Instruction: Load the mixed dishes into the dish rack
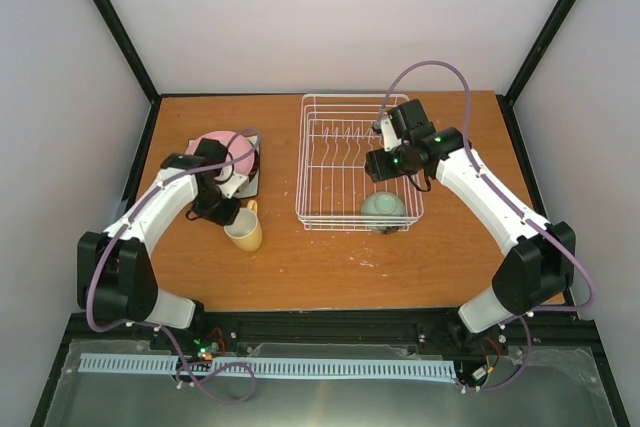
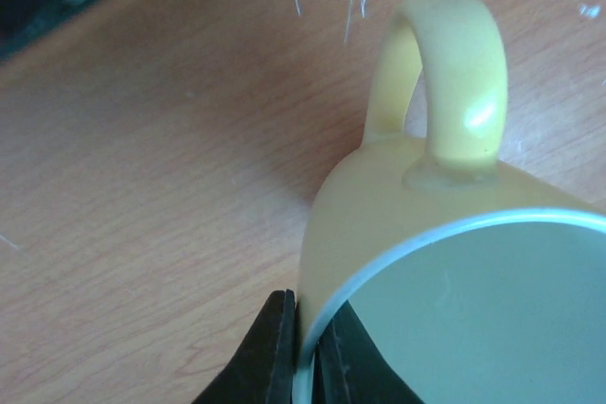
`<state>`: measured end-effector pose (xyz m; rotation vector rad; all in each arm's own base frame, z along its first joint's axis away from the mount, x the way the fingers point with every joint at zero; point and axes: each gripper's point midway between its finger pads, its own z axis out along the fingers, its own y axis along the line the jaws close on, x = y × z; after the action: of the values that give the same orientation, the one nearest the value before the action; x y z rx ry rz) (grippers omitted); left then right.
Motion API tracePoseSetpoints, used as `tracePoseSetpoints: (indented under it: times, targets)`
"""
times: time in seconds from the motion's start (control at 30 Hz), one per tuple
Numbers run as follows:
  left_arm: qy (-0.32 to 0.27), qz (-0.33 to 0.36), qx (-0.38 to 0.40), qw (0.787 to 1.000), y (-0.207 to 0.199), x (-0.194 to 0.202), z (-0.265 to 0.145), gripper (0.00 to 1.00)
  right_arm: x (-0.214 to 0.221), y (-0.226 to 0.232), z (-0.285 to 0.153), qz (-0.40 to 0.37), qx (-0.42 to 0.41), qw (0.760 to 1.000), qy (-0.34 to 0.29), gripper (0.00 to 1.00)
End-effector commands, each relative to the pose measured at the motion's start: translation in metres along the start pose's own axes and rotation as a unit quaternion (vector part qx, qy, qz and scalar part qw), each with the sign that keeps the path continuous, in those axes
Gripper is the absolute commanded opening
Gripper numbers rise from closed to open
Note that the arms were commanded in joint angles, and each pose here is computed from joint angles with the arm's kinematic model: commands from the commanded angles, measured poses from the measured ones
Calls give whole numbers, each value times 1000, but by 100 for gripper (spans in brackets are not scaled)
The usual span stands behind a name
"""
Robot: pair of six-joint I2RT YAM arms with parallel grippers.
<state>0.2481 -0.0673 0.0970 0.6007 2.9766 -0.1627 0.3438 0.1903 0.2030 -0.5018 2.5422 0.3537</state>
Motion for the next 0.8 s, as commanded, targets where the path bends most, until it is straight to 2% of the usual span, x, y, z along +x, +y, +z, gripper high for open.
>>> tracePoseSetpoints:
  times: [0.0,0.03,0.13,0.27,0.33,0.47,0.53,0.57,0.67,0.7,0.77]
  targets:
    - [-107,8,-22,994,0,-44,-57,1,-8,9,-10,-8,-15,1000,-23,64]
    - [-129,10,-29,991,0,-51,-70,1,-9,11,-11,-8,-22,999,-26,63]
    - [-215,17,-61,975,-1,-74,-123,1,-17,21,-13,-2,-50,998,-41,50]
    - [-346,41,-77,934,-10,-88,-190,1,-35,49,-19,8,-141,988,-69,38]
    - [-403,44,-97,909,-9,-89,-213,1,-46,69,-26,16,-215,973,-83,36]
    - [-492,52,-163,854,-11,-88,-232,1,-60,109,-38,34,-358,930,-72,41]
    - [-507,58,-217,832,-6,-89,-227,1,-69,122,-44,44,-407,910,-69,43]
    - [-502,74,-239,828,-7,-91,-220,1,-72,126,-46,50,-424,902,-68,43]
    - [-456,117,-327,819,-8,-104,-194,1,-89,131,-54,53,-436,895,-78,45]
    - [-440,130,-370,808,-8,-107,-188,1,-94,132,-56,57,-440,893,-78,45]
    - [-420,171,-449,770,-10,-116,-184,1,-100,135,-59,60,-447,890,-73,45]
